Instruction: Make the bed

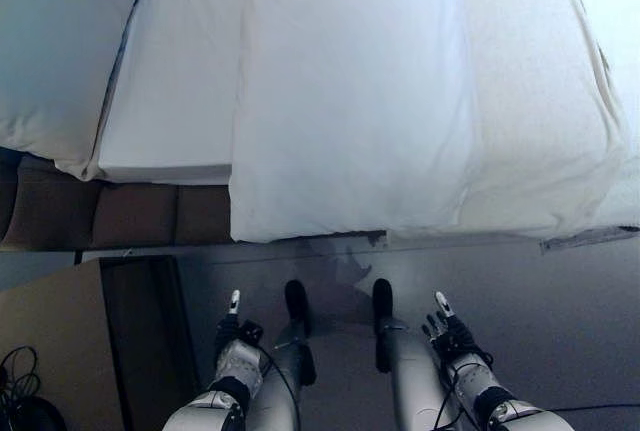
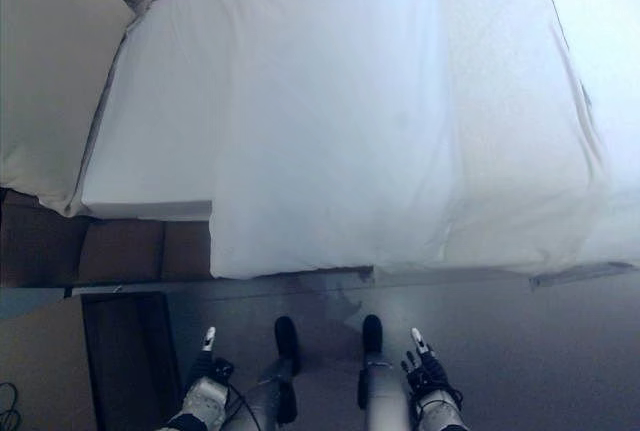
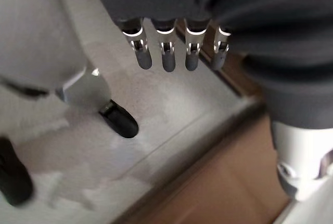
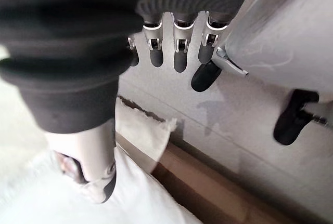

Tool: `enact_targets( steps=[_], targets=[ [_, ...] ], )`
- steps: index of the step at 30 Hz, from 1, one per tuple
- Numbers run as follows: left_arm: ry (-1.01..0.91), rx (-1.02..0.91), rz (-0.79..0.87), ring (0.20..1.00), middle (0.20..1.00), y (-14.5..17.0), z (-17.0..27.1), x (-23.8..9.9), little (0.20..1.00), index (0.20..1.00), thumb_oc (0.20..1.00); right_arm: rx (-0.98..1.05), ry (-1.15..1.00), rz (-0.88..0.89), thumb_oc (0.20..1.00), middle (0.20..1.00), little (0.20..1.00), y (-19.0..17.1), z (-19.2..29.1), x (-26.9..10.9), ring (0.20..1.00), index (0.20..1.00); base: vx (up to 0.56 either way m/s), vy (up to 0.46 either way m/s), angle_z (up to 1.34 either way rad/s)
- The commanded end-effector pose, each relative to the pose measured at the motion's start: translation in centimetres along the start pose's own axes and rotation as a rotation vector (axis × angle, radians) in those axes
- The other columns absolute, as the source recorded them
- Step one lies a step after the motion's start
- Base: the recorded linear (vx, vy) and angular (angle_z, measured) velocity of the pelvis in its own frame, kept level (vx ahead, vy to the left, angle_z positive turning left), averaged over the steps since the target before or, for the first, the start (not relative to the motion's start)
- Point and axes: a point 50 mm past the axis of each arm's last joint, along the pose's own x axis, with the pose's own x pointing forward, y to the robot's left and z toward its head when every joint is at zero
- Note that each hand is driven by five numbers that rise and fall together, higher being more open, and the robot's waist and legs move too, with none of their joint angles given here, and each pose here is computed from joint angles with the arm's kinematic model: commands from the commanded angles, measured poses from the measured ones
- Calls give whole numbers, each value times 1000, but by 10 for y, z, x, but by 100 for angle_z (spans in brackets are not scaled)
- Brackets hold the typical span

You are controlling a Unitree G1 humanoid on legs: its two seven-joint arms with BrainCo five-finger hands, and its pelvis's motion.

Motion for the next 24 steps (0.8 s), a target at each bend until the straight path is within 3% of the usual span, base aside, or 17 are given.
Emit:
enact_targets(
  steps=[1,2,3,4,6,8,10,11,13,18,24],
  targets=[
    [-172,302,-210,1000,1000,-31,15,-8,1000,1000,1000,-333,10,138,1000,1000,1000,10,-2,-4,1000,1000,-6,-45,2],
    [-312,533,-407,1000,1000,-46,33,-17,1000,1000,1000,-440,-41,257,1000,1000,1000,29,5,-8,1000,1000,0,0,0],
    [-311,534,-407,1000,1000,-46,33,-17,1000,1000,1000,-440,-40,257,1000,1000,1000,29,4,-8,1000,1000,0,0,0],
    [-396,750,-577,1000,1000,-59,43,-26,1000,1000,1000,-519,-87,367,1000,1000,1000,49,15,-10,1000,1000,0,0,0],
    [-402,790,-616,1000,1000,-64,45,-27,1000,1000,1000,-506,-104,398,1000,1000,1000,59,20,-10,1000,1000,-29,1,4],
    [-511,905,-803,1000,1000,-101,64,-42,1000,1000,1000,-586,-149,585,1000,1000,1000,101,38,-13,1000,1000,-75,8,-2],
    [-531,889,-848,1000,1000,-113,69,-47,1000,1000,1000,-617,-159,630,1000,1000,1000,113,43,-14,1000,1000,-84,-2,4],
    [-569,904,-959,1000,1000,-137,78,-59,1000,1000,1000,-704,-192,726,1000,1000,1000,139,54,-18,1000,1000,-97,-12,6],
    [-553,885,-1035,1000,1000,-153,83,-66,1000,1000,1000,-766,-226,786,1000,1000,1000,161,63,-22,1000,1000,-89,-13,10],
    [-578,855,-1163,1000,1000,-191,103,-85,1000,1000,1000,-837,-308,899,1000,1000,1000,213,89,-34,1000,1000,-92,-30,5],
    [-615,910,-1221,1000,1000,-215,132,-97,1000,1000,1000,-859,-403,929,1000,1000,1000,255,115,-46,1000,1000,-52,9,1]
  ],
)
